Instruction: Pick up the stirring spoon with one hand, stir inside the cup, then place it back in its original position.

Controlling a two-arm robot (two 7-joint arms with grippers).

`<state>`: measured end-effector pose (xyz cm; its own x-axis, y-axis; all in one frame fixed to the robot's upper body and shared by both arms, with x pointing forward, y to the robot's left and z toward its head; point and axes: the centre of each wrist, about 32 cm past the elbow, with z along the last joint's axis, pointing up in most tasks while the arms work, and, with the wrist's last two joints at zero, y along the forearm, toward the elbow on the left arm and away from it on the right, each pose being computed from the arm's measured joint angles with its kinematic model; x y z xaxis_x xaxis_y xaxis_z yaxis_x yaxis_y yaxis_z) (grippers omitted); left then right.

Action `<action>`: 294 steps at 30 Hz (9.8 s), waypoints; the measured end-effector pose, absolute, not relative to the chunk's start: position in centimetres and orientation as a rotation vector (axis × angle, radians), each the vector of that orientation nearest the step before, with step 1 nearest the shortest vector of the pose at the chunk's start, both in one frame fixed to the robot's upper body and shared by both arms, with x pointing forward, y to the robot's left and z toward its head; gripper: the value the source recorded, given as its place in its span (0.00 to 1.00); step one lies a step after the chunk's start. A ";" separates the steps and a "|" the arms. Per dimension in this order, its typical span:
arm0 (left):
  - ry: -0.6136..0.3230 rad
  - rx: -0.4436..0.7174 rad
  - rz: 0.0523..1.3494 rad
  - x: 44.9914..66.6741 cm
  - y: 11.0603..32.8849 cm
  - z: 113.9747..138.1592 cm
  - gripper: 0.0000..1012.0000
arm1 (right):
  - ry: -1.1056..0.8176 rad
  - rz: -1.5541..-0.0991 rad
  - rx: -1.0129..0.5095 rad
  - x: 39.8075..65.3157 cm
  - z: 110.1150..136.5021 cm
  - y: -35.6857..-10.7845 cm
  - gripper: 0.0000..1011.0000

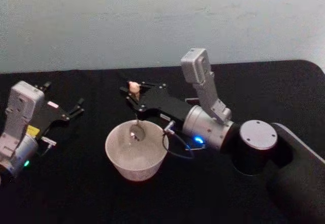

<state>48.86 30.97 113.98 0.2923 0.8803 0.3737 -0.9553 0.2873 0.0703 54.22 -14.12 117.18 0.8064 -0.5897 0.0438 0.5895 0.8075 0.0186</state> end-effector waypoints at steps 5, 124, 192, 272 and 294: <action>-0.285 0.305 1.248 48.9 31.0 114.0 0.99 | -0.055 -0.628 -0.001 53.7 117.3 -15.5 0.21; -0.285 0.304 1.248 48.9 31.0 114.0 0.99 | 0.016 -0.582 -0.045 52.5 117.9 -18.1 0.21; -0.285 0.304 1.248 48.9 31.0 114.0 0.99 | 0.057 -0.612 0.005 51.6 119.5 -18.0 0.21; -0.285 0.304 1.248 48.9 31.0 114.0 0.99 | 0.102 -0.871 0.084 52.1 119.4 -24.5 0.21; -0.285 0.304 1.248 48.9 31.0 114.0 0.99 | 0.167 -0.923 0.082 51.6 117.7 -24.4 0.21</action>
<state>48.86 30.97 113.98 0.2923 0.8803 0.3737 -0.9553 0.2873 0.0703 51.64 -24.45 117.73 0.5914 -0.7864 -0.1786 0.7991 0.6012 -0.0011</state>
